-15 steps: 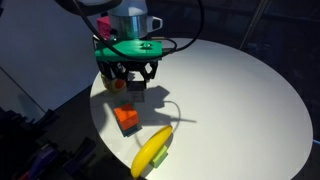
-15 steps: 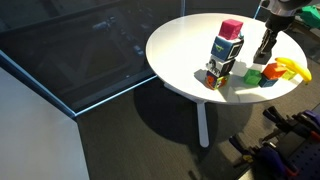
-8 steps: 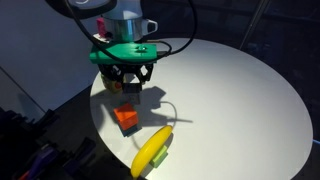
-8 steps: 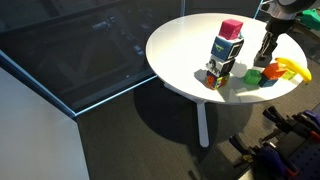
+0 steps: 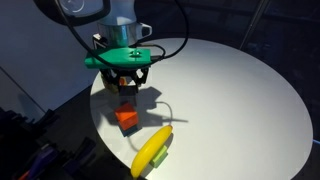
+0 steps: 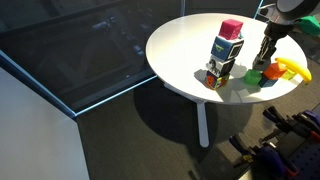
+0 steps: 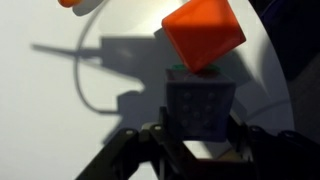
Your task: Move the grey building block to the left
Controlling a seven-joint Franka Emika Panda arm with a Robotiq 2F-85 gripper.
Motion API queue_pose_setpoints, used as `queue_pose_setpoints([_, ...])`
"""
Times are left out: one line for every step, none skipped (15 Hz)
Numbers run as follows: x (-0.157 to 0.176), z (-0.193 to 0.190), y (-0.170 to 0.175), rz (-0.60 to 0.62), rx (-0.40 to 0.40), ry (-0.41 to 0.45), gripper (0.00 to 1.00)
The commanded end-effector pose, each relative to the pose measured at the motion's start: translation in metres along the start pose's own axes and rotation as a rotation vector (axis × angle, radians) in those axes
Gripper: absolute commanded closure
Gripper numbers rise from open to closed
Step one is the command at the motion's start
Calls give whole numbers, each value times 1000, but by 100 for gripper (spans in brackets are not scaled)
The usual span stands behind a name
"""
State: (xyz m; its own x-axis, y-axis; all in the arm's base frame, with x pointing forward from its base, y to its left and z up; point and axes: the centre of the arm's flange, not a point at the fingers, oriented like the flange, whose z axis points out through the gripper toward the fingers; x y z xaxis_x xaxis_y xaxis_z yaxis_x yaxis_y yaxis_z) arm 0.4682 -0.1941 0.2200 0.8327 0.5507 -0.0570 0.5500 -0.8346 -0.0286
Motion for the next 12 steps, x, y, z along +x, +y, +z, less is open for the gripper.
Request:
queue_pose_setpoints([-7,-6,-11,-9,-18,15,69])
queue_pose_setpoints([-7,-6,-12,-9,-18,13,69])
queue_pose_setpoints([-7,-5,-13,-9,-18,13,69])
queue_pose_setpoints([-7,-5,-14,-8,-19,12,69])
queue_pose_setpoints([-7,-4,-15,-9,-18,11,69])
queue_pose_setpoints([-7,-3,-16,-10,-17,10,69])
queue_pose_setpoints([-6,-2,-16,-12,-16,8,69])
queue_pose_setpoints([-6,-1,-17,-13,-16,8,69])
queue_pose_setpoints([-6,-1,-17,-15,-15,8,69])
queue_pose_setpoints([-5,-1,-17,-16,-14,8,69])
queue_pose_setpoints([-4,-1,-17,-17,-15,8,69])
queue_pose_setpoints([-4,0,-17,-18,-14,8,69])
